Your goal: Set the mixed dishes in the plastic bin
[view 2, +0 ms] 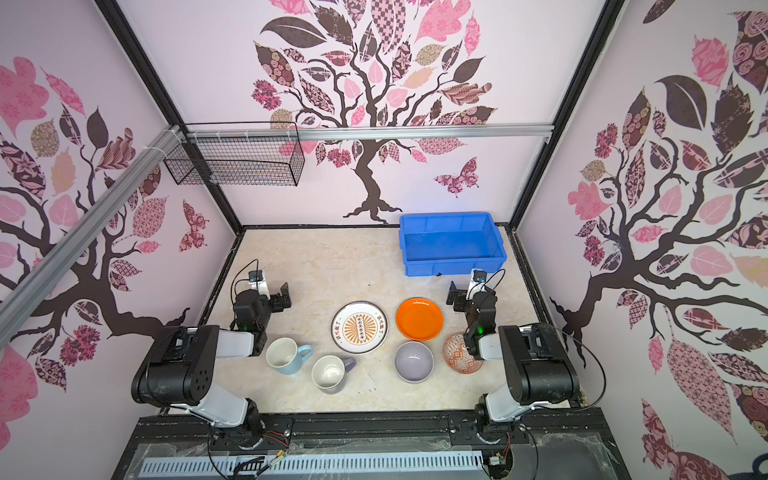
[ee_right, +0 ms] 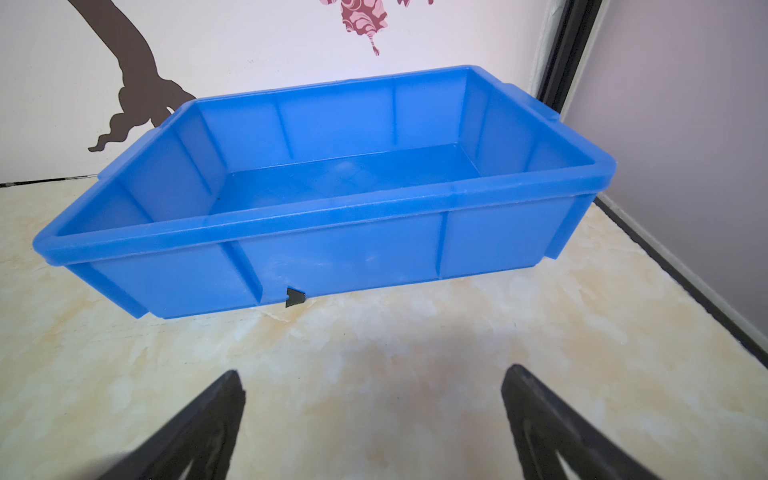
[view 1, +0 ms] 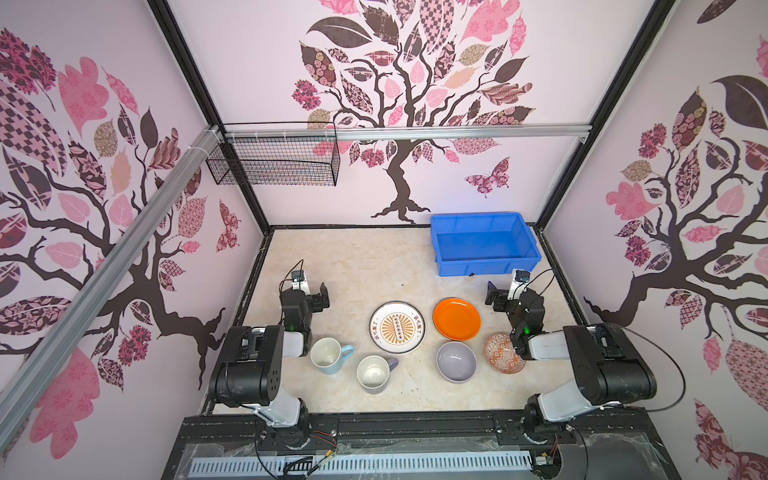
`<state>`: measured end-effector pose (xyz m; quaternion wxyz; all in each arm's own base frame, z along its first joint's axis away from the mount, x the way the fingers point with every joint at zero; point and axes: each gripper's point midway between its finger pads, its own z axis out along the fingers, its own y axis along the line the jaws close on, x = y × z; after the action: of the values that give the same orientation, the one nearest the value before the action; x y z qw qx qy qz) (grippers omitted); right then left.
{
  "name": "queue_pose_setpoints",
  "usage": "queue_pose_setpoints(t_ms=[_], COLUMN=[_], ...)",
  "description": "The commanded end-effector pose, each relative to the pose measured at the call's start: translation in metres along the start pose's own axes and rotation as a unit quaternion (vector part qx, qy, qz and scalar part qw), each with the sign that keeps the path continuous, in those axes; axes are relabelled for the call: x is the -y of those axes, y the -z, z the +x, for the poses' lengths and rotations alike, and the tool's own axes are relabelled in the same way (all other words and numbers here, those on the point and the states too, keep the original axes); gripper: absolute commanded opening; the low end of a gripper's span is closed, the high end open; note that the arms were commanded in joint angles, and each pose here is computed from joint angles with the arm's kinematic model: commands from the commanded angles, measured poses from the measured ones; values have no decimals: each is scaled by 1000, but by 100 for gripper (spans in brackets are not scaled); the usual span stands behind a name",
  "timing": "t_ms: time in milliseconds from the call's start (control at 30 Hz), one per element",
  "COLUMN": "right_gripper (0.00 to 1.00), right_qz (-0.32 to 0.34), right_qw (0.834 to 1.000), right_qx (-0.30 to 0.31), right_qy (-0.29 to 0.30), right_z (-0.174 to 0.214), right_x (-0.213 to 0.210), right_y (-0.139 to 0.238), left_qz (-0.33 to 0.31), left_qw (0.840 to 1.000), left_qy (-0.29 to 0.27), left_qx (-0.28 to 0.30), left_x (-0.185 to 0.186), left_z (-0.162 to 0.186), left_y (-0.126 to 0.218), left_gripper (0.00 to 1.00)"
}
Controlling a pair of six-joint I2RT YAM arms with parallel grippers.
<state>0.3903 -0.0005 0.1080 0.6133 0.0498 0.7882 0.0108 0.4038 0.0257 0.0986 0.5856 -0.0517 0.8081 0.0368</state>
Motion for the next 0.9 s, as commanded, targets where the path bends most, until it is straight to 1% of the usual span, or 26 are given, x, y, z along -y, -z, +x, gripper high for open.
queue_pose_setpoints(t_ms=[0,167,233,267,300,400,467,533,633,700,733,800,833,867], right_gripper=[100,100,100,100,100,100,100,100,100,100,99,100,100,100], right_qz=[0,-1,-2,0,9,33,75,123,161,176,178,200,185,152], right_qw=[1000,1000,1000,999,999,999,996,991,985,981,979,971,971,973], right_qx=[-9,-3,15,33,36,-23,-45,-48,-65,-87,-101,-119,-137,-161], right_qy=[3,4,7,7,5,4,-6,-13,-9,-2,-11,-58,-65,-60], right_z=[-1,-3,-6,-12,-21,-27,-37,-51,-71,-84,-86,-99,-102,-105], right_x=[-1,-1,-2,-2,-1,4,15,26,24,17,15,14,6,-7], right_y=[-5,-2,7,13,14,10,8,8,0,-14,-20,-30,-36,-44], left_qz=[0,1,1,1,4,9,10,7,16,36,43,72,76,82], left_qw=[1000,1000,1000,1000,1000,1000,998,996,993,993,993,992,991,991], left_qy=[5,5,5,5,5,4,6,8,14,22,28,35,36,33], left_qx=[13,15,22,19,14,-19,-54,-94,-113,-109,-107,-102,-101,-104], left_x=[-1,-1,-1,-1,-1,0,2,2,7,15,20,36,43,53], left_z=[-3,-4,-7,-10,-16,-21,-23,-29,-57,-87,-101,-131,-143,-153], left_y=[1,2,4,4,3,-3,-10,-19,-24,-24,-24,-20,-18,-14], left_gripper=[99,98,98,98,98,98,98,96,96,96,96,96,96,96])
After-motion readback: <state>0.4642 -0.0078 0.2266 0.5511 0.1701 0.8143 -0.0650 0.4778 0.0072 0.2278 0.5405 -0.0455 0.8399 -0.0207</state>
